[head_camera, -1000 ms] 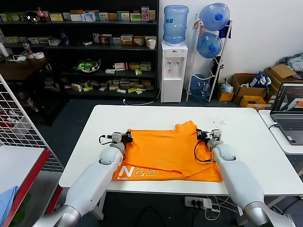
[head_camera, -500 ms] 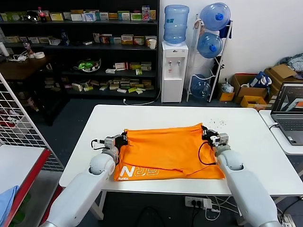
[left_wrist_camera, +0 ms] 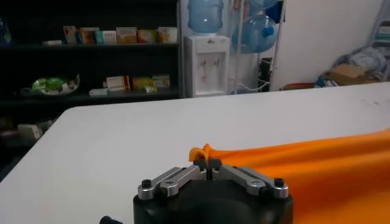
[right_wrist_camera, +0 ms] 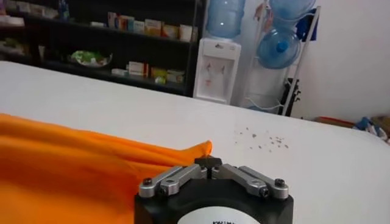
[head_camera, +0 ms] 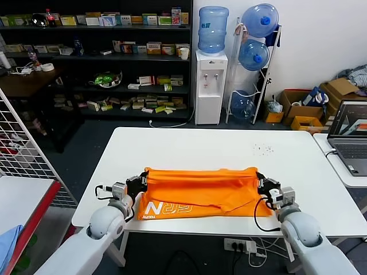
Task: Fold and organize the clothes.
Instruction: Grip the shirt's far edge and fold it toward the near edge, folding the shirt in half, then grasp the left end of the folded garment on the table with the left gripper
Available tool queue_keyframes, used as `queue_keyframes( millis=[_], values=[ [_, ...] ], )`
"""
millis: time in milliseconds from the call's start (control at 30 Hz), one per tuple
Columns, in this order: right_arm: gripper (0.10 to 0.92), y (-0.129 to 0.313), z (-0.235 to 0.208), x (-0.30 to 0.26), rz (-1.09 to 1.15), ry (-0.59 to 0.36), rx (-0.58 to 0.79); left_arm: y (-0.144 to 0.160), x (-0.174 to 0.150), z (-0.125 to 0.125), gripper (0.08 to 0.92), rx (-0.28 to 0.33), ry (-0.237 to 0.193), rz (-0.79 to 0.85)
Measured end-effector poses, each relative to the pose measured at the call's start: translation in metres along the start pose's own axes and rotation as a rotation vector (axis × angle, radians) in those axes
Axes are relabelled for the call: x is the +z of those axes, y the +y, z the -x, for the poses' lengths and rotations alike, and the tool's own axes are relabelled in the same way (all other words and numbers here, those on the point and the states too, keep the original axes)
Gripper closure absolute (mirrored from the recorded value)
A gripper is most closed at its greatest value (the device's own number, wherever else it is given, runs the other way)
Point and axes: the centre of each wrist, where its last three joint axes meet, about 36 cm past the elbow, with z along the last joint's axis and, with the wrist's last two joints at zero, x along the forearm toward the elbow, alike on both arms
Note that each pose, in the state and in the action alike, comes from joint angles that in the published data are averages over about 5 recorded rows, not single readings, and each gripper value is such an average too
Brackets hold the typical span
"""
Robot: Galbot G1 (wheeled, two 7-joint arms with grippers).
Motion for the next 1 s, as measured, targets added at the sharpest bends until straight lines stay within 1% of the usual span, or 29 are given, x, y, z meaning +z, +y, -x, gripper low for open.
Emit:
queue_keyframes(
  millis=[233,333,400,567,700,833,1000],
  values=[
    [0.898,0.009,-0.035,0.013,-0.012,0.065,-0.013,-0.013,0.019,-0.032,0.903,0.019,0.041,-0.008],
    [0.893,0.014,-0.044,0.017,-0.011,0.087,-0.02,-0.016,0.025,-0.039,0.876,0.013,0.044,-0.009],
    [0.867,0.017,-0.049,0.018,-0.011,0.093,-0.023,-0.018,0.027,-0.042,0.829,0.008,0.039,-0.01],
    [0.729,0.022,-0.058,0.016,-0.009,0.094,-0.026,-0.023,0.026,-0.047,0.682,0.001,0.024,-0.021],
    [0.616,0.024,-0.064,0.016,-0.007,0.095,-0.027,-0.026,0.027,-0.047,0.57,-0.001,0.025,-0.036],
    [0.512,0.026,-0.069,0.018,-0.004,0.1,-0.029,-0.028,0.03,-0.046,0.457,-0.01,0.041,-0.062],
    [0.373,0.029,-0.074,0.019,0.0,0.101,-0.033,-0.028,0.034,-0.041,0.31,-0.026,0.079,-0.107]
  ],
)
